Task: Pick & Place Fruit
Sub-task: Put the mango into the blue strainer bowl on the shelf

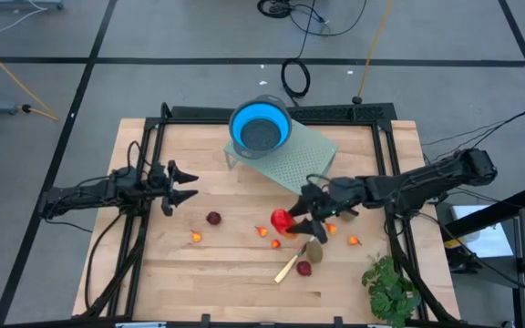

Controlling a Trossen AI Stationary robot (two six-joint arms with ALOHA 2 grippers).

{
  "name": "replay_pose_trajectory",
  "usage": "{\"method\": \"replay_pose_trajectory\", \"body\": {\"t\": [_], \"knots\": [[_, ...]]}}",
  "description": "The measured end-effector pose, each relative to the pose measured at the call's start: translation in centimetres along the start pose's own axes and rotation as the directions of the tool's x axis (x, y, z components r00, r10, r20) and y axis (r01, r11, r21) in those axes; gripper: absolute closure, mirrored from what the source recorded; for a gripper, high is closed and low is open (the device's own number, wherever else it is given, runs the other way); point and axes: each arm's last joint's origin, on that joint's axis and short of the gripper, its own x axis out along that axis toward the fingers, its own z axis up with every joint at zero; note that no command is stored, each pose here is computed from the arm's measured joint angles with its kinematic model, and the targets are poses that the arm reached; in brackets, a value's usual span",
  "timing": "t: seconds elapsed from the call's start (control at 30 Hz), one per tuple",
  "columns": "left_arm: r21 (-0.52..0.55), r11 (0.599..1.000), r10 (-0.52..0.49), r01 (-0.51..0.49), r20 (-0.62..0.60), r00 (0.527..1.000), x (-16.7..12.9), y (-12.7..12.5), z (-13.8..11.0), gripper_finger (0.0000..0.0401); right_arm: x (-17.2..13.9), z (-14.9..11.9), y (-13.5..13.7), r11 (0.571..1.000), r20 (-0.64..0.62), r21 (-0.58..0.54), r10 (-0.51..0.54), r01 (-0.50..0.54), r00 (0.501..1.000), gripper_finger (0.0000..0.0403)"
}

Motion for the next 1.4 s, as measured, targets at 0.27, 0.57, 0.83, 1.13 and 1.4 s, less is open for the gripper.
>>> {"method": "replay_pose_trajectory", "body": {"t": [0.27, 0.57, 0.83, 1.13, 1.4], "knots": [[0.004, 1.000, -0.026, 0.026, 0.085, 0.996, 0.0, -0.3, 0.8, 0.0144, -0.6, 0.9, -0.7, 0.991, 0.236, 0.068, 0.099, -0.118, 0.967, 0.0165], [0.007, 0.999, -0.044, 0.043, 0.144, 0.989, -0.1, -0.4, 1.4, 0.0144, -1.5, 0.5, -1.2, 0.969, 0.386, 0.081, 0.185, -0.233, 0.904, 0.0165], [0.007, 0.999, -0.044, 0.044, 0.144, 0.989, -0.1, -0.4, 1.4, 0.0144, -1.7, 0.1, -1.4, 0.966, 0.419, 0.105, 0.172, -0.236, 0.891, 0.0165], [0.007, 0.999, -0.044, 0.043, 0.144, 0.989, -0.1, -0.4, 1.4, 0.0144, -1.7, 0.2, -1.5, 0.984, 0.434, 0.023, 0.148, -0.175, 0.889, 0.0165], [0.007, 0.999, -0.044, 0.043, 0.144, 0.989, -0.1, -0.4, 1.4, 0.0144, -1.7, 0.2, -1.6, 0.949, 0.456, -0.313, 0.115, 0.039, 0.883, 0.0165]]}}
